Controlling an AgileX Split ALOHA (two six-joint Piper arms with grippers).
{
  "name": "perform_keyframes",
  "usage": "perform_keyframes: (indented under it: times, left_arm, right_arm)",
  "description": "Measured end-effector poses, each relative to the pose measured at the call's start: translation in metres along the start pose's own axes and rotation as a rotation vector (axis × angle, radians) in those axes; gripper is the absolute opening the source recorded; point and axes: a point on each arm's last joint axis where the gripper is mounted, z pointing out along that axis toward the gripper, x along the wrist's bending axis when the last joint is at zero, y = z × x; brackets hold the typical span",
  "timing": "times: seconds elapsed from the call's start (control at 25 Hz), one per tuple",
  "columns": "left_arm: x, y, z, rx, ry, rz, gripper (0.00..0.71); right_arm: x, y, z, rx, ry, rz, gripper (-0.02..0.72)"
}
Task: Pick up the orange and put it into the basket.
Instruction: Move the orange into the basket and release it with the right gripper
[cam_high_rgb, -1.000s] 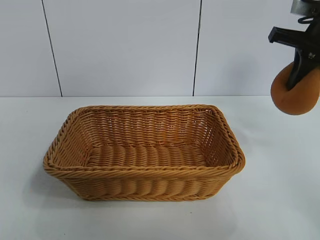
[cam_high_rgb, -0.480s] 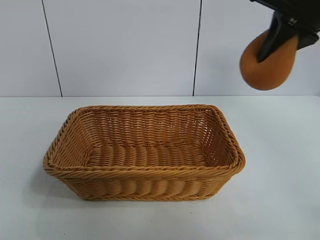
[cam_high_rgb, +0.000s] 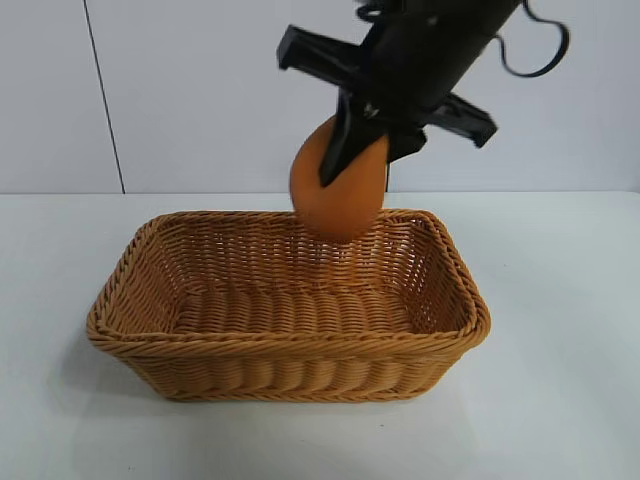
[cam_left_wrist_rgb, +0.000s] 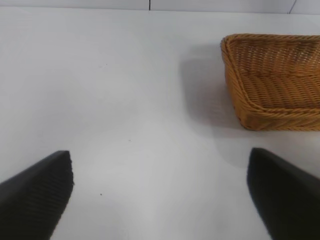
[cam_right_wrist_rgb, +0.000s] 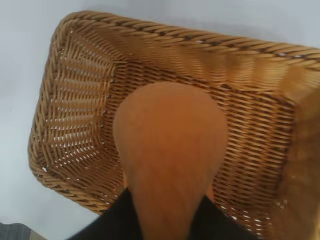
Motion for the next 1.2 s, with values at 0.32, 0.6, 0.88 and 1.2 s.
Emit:
perform_keyframes:
  times: [0.32, 0.6, 0.88, 1.2]
  left_arm:
    - [0.0, 0.0, 0.0, 0.0, 0.0, 0.0, 0.673]
    - [0.0, 0.0, 0.0, 0.0, 0.0, 0.0, 0.673]
    - [0.0, 0.0, 0.0, 0.0, 0.0, 0.0, 0.673]
    - [0.0, 0.0, 0.0, 0.0, 0.0, 0.0, 0.673]
  right_arm:
    - [-0.015, -0.006, 0.081, 0.018, -0.046, 0.046, 0.055]
    - [-0.02, -0.01, 0.098, 0.023, -0.053, 0.066, 0.055]
    - [-0.012, 0.003, 0.088, 0.043, -0.035, 0.047, 0.368]
    - [0.007, 0.035, 0.054, 0.079, -0.043, -0.035, 0.533]
